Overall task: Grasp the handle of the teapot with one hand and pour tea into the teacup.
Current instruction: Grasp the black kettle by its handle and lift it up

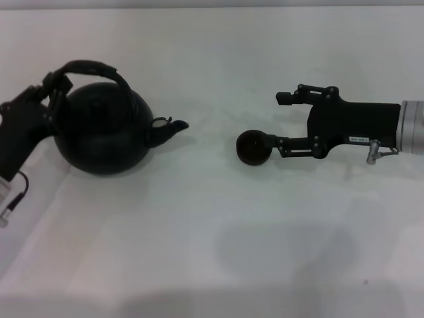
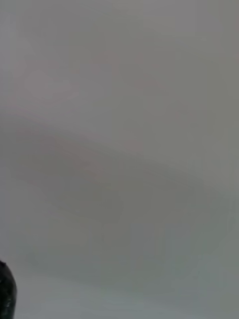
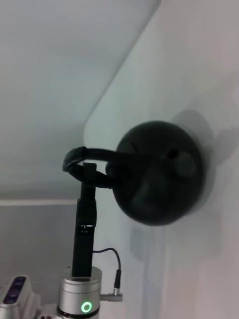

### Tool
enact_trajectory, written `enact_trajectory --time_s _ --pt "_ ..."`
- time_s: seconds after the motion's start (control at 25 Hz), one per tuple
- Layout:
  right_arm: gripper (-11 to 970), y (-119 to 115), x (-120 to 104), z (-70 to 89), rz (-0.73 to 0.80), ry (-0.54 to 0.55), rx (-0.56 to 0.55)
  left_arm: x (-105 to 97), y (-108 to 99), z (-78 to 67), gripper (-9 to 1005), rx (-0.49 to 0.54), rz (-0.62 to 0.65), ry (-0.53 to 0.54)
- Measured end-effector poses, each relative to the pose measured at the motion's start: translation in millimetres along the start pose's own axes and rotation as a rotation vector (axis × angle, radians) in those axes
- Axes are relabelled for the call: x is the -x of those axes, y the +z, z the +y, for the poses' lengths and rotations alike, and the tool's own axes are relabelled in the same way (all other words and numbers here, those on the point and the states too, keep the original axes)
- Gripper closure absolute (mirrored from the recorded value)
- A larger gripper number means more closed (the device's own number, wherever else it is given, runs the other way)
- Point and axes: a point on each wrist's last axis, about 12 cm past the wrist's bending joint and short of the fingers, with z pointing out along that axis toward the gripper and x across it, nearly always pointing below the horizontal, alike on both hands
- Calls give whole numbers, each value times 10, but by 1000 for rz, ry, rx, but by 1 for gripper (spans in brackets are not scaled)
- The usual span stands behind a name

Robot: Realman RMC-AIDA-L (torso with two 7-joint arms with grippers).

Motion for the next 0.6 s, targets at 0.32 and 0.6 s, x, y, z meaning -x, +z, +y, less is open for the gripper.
enact_trajectory --time_s 0.32,0.6 --pt "104 -32 -45 -10 -15 28 -47 278 215 115 816 -80 -45 5" --pt "107 -95 -106 -8 -30 48 -99 487 546 157 819 -159 74 62"
